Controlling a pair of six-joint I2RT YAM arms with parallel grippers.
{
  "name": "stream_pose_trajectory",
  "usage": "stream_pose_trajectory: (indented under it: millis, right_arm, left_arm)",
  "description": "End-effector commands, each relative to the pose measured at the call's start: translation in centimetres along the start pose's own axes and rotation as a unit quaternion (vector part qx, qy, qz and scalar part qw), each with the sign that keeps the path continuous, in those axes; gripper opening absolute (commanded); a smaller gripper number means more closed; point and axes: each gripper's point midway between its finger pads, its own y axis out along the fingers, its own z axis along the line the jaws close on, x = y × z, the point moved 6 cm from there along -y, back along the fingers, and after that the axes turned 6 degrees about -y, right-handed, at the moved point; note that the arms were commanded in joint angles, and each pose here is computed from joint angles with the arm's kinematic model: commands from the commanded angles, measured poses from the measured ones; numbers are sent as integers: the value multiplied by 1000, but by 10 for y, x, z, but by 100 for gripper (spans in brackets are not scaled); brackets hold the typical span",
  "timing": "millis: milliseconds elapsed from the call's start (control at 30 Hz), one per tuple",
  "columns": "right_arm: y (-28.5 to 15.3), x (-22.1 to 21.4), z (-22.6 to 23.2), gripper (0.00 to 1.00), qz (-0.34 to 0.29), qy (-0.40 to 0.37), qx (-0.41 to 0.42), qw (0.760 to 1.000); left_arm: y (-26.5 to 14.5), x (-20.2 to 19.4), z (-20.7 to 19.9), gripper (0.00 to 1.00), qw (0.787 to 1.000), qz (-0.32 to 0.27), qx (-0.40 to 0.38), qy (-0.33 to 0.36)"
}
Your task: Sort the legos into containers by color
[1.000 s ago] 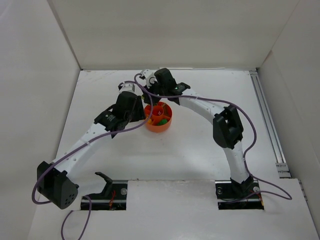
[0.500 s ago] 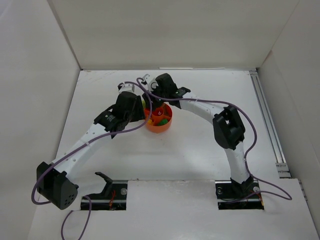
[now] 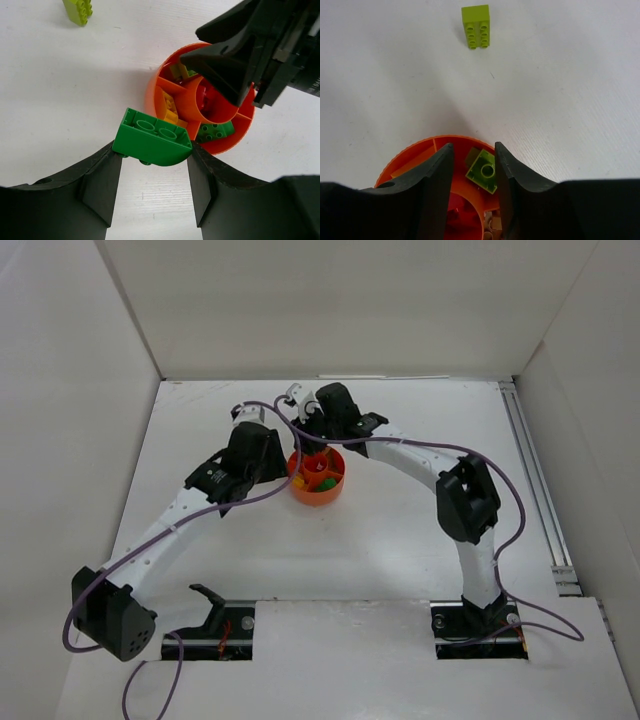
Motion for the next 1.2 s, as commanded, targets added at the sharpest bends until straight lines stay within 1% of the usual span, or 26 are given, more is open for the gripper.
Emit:
stream_pose_trajectory:
  millis: [0,33,67,100,167,200,233,267,333,367,400,467,500,533,600,633,667,733,767,800,933,1067,1100,1133,1167]
  right_arm:
    - [-27,37,1,44,-53,-29,-14,998]
    - [-33,39,0,44,-55,-29,-25,998]
    - [-37,34,-7,44,-46,-25,-45,998]
    - [-41,37,-9,45,-49,-26,-53,997]
    - [-55,30,-20,45,-41,-7,-76,996]
    - [-60,26,-25,45,-38,5,-87,996]
    - [-65,9,-35,46,-25,25,-97,995]
    - [-79,15,-40,46,-44,40,-109,992]
    - [-98,3,-59,47,-48,65,-135,987]
    - [-102,-12,-60,47,-37,77,-135,987]
    - [-115,-7,-64,47,-49,77,-145,985]
    - [-125,-20,-66,49,-41,90,-152,983]
    - [-136,-18,-69,49,-48,91,-165,981]
    - [-140,-20,-67,50,-48,91,-165,981]
    - [-149,-30,-73,50,-41,98,-181,978]
    - [-155,-27,-71,50,-46,97,-183,977]
    - [-159,-31,-74,50,-46,100,-188,976]
    - [-167,-33,-74,50,-47,102,-194,975]
    - [-168,-38,-76,50,-43,106,-197,974]
    - [-172,-35,-76,50,-49,103,-199,973]
    - [-178,-46,-77,51,-42,111,-202,972]
    - [-183,-50,-81,52,-43,115,-203,971]
    - [-183,-50,-81,52,-43,116,-203,971]
    - [-183,-50,-81,52,-43,116,-203,971]
    - [-184,-51,-79,53,-43,116,-203,971]
  left_arm:
    - [-4,1,3,17,1000,-1,-18,-11]
    - [-3,3,0,17,999,-4,-31,-6]
    - [-3,1,-6,18,998,5,-61,11]
    - [-4,-2,-8,18,997,15,-75,20]
    - [-4,-2,-18,18,992,19,-117,32]
    - [-6,-10,-31,19,987,32,-148,48]
    - [-5,-14,-38,19,985,33,-159,59]
    - [-7,-16,-46,20,982,32,-172,71]
    - [-7,-21,-65,22,978,32,-181,94]
    - [-5,-24,-67,22,979,34,-175,99]
    - [-2,-25,-69,23,979,35,-170,106]
    - [9,-29,-76,24,979,48,-165,113]
    - [13,-31,-79,24,978,55,-167,114]
    - [22,-36,-81,24,977,69,-163,122]
    - [24,-39,-92,26,974,74,-171,129]
    - [27,-40,-92,27,975,77,-163,131]
    - [35,-43,-93,30,977,82,-152,128]
    - [40,-41,-95,32,978,82,-143,125]
    - [42,-44,-95,34,978,88,-144,126]
    - [44,-43,-97,37,978,89,-143,126]
    - [48,-49,-99,41,977,99,-137,126]
    - [48,-51,-95,65,980,103,-122,118]
    - [48,-51,-96,68,981,103,-122,113]
    - [48,-51,-96,69,981,103,-122,113]
    - [48,-52,-94,71,980,107,-119,114]
